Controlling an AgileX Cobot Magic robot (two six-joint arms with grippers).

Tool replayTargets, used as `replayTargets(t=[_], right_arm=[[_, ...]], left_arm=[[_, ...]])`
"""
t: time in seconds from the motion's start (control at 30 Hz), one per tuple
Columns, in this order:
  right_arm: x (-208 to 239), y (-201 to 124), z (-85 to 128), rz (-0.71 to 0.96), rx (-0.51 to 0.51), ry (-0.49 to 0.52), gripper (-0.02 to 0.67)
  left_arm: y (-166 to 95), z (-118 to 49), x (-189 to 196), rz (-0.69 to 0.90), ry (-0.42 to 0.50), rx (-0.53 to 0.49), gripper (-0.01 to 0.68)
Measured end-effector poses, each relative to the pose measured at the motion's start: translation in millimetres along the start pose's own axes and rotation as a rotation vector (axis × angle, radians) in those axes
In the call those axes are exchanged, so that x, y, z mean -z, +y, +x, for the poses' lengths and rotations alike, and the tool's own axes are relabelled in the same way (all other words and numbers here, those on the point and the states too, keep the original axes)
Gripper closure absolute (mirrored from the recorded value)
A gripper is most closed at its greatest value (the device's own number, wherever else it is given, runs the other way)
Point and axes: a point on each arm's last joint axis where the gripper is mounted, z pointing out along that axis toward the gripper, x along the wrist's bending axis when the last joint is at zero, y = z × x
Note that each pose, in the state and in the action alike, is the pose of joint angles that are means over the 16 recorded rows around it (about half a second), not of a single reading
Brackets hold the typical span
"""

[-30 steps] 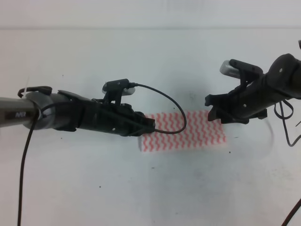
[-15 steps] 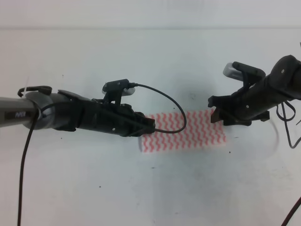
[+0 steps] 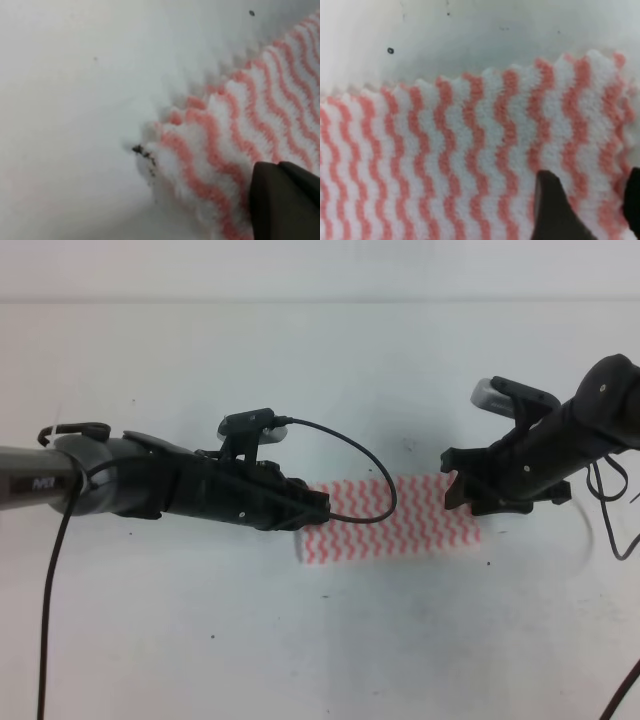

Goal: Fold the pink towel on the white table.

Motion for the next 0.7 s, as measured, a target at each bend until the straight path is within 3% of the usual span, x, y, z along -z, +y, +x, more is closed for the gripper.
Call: replayTargets(t=[0.37,0.7], right_arm=[[-8,-2,-3,0.029,-0.012,-0.002,0.373],[-17,-4,-7,0.059,-0.022,-0.007,0.517]], left_arm=[[0,-0.4,0,0.001,-0.005,0.005,0.678],[0,-1.1,0,0.004,-0.013,0.004,0.678]])
